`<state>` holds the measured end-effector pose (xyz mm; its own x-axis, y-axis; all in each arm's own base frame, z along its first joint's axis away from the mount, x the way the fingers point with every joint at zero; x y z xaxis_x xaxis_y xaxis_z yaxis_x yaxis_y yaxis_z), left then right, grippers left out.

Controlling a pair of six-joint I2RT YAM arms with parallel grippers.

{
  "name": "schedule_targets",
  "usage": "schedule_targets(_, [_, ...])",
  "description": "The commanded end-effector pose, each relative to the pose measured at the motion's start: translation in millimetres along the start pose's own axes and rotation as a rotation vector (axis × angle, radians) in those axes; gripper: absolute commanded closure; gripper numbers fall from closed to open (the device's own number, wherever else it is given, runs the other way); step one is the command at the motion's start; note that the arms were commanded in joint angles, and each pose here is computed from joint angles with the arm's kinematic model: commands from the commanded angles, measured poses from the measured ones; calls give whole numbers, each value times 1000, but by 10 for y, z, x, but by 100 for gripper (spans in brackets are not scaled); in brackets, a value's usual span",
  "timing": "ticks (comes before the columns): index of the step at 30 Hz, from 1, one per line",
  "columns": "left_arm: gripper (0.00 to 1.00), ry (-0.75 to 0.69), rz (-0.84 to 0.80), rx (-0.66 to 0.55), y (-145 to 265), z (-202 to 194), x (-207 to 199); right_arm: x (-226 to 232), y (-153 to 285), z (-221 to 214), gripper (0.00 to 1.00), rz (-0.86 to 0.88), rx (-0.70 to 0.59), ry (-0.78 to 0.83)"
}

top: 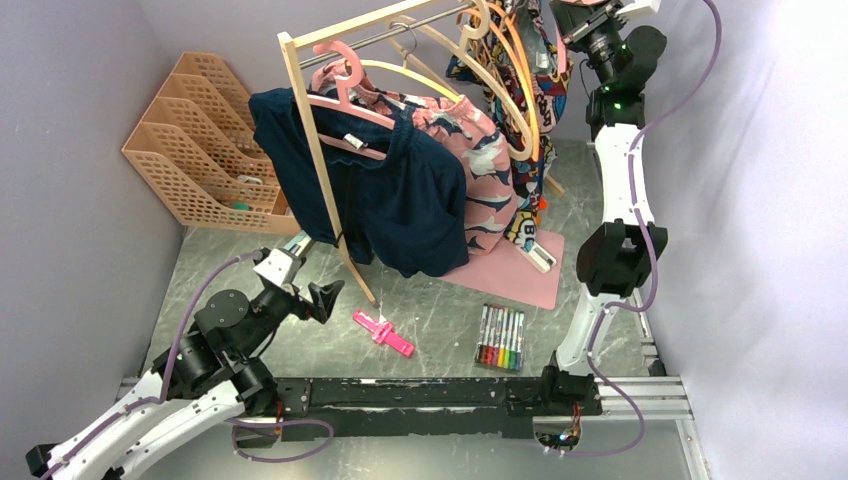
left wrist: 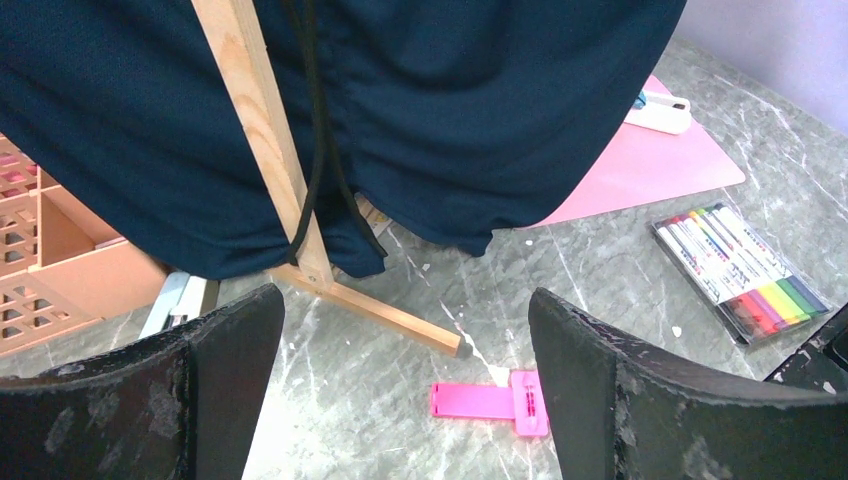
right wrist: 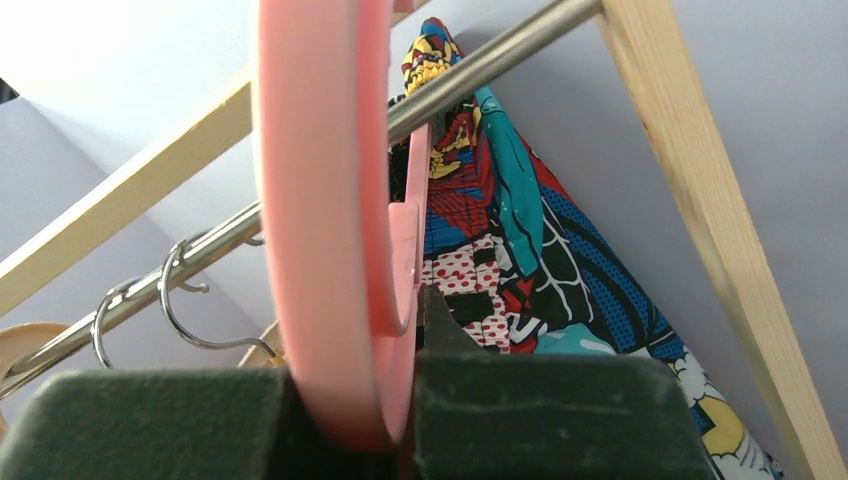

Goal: Place the shorts on the hanger
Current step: Place the hanger at the clothesline.

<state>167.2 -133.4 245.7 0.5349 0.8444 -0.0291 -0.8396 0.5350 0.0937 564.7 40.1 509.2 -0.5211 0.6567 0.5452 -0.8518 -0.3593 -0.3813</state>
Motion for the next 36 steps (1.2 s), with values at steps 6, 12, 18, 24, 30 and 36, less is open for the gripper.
schedule_targets(6, [4,12,15,-24,-1,83,33,241,-175,-86,100,56,12,76])
schedule_targets(12, [4,13,20,-24,-3,83,42,204,-228,-260,100,55,41,67])
schedule_targets(18, [4,12,19,-23,-11,73,43,185,-252,-328,100,59,49,63])
schedule_targets(24, [4,9,17,-23,-16,72,44,201,-289,-363,100,67,52,58])
schedule_targets(30, [4,12,21,-24,-15,74,51,202,-322,-430,100,73,59,50])
schedule_targets(36, [4,8,18,-19,-24,67,45,240,-359,-487,100,80,69,50])
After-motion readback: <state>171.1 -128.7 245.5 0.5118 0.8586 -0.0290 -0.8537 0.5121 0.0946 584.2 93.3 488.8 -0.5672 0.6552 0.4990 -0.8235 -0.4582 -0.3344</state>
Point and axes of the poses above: each gripper's point midway between its finger pads, its own y axis back along the fingers, its own x axis along the line the jaws close on, z = x × y, the point moved 2 cm from there along y, back along the fingers, and after that the axes turned 2 degrees about -y, right-handed, at the moved point
